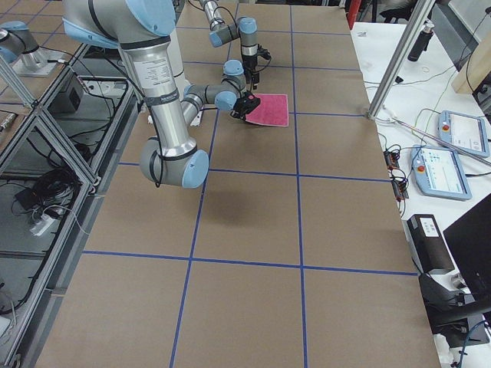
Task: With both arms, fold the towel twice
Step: 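Lower the left gripper to the towel corner nearest it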
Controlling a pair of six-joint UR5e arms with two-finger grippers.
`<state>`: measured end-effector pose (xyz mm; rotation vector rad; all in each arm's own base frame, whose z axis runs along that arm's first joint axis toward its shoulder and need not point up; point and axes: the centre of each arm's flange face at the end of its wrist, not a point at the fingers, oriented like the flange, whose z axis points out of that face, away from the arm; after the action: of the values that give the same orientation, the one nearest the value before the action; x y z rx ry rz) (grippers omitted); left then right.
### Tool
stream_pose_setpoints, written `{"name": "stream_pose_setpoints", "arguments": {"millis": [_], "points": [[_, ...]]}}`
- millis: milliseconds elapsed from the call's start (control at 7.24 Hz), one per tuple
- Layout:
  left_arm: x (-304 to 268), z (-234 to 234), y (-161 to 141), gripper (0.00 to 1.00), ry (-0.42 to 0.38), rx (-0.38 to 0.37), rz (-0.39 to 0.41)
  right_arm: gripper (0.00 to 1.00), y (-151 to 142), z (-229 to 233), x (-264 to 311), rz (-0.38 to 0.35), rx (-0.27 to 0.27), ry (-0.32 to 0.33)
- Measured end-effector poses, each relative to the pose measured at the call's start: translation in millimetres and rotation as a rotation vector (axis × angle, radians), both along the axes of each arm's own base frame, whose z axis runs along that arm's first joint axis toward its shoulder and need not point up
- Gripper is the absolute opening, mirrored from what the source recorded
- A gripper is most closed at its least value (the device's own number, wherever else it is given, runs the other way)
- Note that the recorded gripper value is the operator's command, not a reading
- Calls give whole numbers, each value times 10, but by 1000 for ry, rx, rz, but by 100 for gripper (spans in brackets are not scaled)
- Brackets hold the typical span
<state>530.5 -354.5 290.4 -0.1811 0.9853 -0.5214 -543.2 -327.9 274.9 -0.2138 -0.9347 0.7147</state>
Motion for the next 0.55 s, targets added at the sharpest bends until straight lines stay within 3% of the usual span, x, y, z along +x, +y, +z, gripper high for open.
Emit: {"name": "stream_pose_setpoints", "arguments": {"millis": [138,552], "points": [[37,9,49,39,-1,-4,6,0,6,-2,-2,-1,0,-1],[108,-2,129,37,-1,-6,20,0,16,-4,-7,-3,0,-1]]}}
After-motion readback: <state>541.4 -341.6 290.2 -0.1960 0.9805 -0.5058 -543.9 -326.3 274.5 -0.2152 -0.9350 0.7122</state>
